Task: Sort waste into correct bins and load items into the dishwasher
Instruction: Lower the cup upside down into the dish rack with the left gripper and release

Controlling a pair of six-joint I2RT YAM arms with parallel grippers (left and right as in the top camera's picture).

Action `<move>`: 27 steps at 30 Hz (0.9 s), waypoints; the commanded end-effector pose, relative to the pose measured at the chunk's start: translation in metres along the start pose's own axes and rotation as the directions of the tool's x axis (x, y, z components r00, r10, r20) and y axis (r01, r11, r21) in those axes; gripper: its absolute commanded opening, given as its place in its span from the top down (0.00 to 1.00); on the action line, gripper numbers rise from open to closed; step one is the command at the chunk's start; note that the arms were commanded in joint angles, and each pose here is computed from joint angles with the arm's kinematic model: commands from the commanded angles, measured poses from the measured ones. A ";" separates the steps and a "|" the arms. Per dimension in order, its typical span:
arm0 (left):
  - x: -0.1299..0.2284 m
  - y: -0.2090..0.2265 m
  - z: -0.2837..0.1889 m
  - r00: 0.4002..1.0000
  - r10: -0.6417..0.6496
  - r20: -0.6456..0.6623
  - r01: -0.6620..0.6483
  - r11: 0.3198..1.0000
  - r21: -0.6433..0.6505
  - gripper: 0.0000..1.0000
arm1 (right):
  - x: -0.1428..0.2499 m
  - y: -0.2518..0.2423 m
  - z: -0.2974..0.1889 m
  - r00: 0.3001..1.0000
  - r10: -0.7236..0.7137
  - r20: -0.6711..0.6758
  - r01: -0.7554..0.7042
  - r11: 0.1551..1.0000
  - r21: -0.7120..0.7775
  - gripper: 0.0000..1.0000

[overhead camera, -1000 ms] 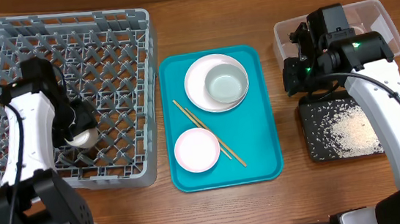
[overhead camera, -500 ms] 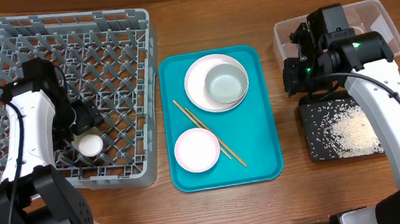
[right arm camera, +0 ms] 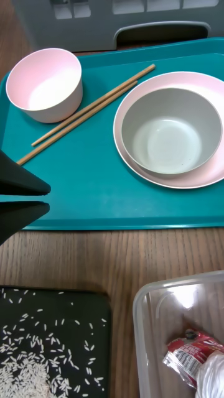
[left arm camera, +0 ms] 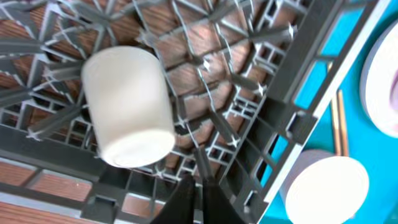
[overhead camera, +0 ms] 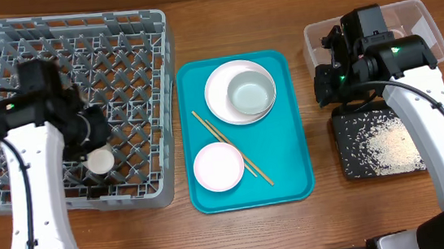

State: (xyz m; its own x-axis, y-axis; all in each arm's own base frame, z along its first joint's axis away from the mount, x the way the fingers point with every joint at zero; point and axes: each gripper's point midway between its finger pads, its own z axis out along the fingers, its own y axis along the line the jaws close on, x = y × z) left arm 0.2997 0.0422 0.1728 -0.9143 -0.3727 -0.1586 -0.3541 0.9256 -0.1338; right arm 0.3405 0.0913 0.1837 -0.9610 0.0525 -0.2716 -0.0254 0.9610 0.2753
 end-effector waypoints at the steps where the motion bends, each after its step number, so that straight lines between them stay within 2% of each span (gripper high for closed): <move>1: 0.013 0.007 0.021 0.997 0.026 -0.067 -0.032 0.996 -0.079 0.92 | -0.008 0.003 -0.012 0.999 -0.012 0.047 0.012 1.000 -0.002 0.92; 6: 0.028 0.034 0.046 0.990 -0.017 -0.139 -0.011 0.979 -0.203 0.96 | -0.008 0.003 -0.012 0.999 -0.012 0.047 0.012 1.000 -0.002 0.92; 14: 0.009 0.055 0.050 0.995 -0.079 -0.061 0.058 0.954 -0.295 0.96 | -0.007 0.002 -0.012 0.999 -0.011 0.040 0.011 1.000 -0.001 0.92; 23: -0.006 0.059 0.063 0.996 -0.082 -0.034 0.067 0.948 -0.310 0.96 | -0.006 0.002 -0.012 0.999 -0.010 0.036 0.010 1.000 0.000 0.93; 27: -0.017 0.061 0.054 0.997 -0.077 0.009 0.075 0.942 -0.328 0.88 | -0.004 0.002 -0.012 1.000 -0.008 0.030 0.008 1.000 0.001 0.92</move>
State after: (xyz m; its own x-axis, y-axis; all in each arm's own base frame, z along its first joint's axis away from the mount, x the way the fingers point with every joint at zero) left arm 0.2985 0.0926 0.1171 -0.8938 -0.4226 -0.1503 -0.4434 0.8831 0.1534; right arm 0.3376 0.0909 0.1827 -0.9643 0.0523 -0.2596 -0.0216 0.9615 0.2739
